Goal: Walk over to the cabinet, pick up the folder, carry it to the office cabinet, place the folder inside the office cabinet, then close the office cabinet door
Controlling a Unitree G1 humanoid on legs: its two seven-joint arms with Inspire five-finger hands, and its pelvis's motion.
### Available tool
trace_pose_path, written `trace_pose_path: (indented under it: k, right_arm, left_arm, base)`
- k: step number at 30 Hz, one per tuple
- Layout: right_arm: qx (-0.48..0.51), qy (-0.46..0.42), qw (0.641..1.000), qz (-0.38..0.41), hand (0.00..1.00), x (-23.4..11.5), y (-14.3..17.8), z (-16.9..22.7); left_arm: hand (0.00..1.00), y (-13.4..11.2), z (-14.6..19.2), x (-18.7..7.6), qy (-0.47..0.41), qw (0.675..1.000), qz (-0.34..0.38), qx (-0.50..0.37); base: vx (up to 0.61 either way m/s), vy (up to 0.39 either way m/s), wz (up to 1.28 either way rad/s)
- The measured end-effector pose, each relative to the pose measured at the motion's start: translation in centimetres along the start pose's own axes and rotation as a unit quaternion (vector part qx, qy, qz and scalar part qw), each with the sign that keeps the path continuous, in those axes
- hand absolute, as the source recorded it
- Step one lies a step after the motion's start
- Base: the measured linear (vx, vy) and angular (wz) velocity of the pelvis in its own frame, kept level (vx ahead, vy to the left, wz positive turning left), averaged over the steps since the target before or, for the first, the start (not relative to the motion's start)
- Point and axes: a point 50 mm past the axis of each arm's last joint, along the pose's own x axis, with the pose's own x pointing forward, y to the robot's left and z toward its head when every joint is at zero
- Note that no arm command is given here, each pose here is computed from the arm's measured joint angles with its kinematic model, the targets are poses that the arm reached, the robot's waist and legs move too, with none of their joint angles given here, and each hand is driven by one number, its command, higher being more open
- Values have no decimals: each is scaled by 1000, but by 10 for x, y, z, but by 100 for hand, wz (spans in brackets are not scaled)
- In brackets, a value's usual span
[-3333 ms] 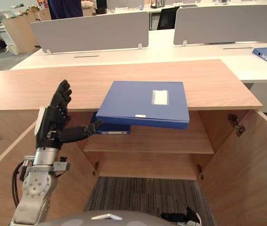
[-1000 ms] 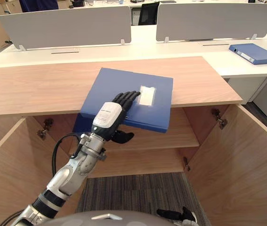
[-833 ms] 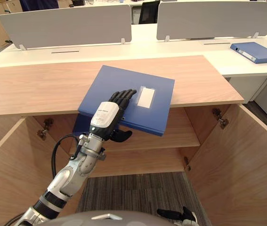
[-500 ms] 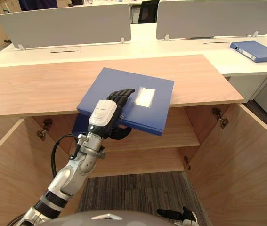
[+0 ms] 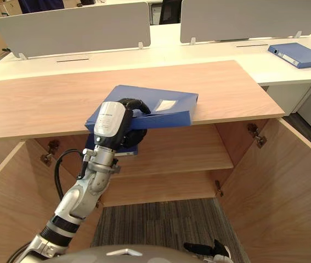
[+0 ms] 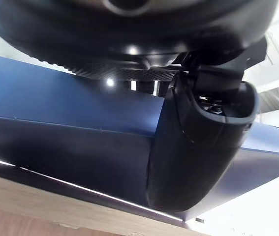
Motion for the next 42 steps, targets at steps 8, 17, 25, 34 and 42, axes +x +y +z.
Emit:
trace_pose_path:
  k: [8,17,25,34,42]
  right_arm:
    - [53,-112,992,10,100,-12,10,35]
    - [152,-381,911,44,100,-83,17,127]
    - [203,-526,824,53,100,-144,2,166]
    - [221,-671,704,80,100,-209,-16,202]
    - [177,-751,627,107,100,-243,-23,240]
  left_arm:
    - [0,32,8,-6,38,992,83,-86]
    - [0,91,13,-25,63,954,238,-173]
    - [0,131,9,-49,61,905,342,-246]
    - [0,134,-1,-57,36,815,325,-479]
    - [0,115,2,-49,-17,756,209,-620]
  base:
    - [-23,-3,-17]
    - [-74,-6,-7]
    - [-18,-1,-1]
    - [-31,-3,-3]
    - [-41,-1,2]
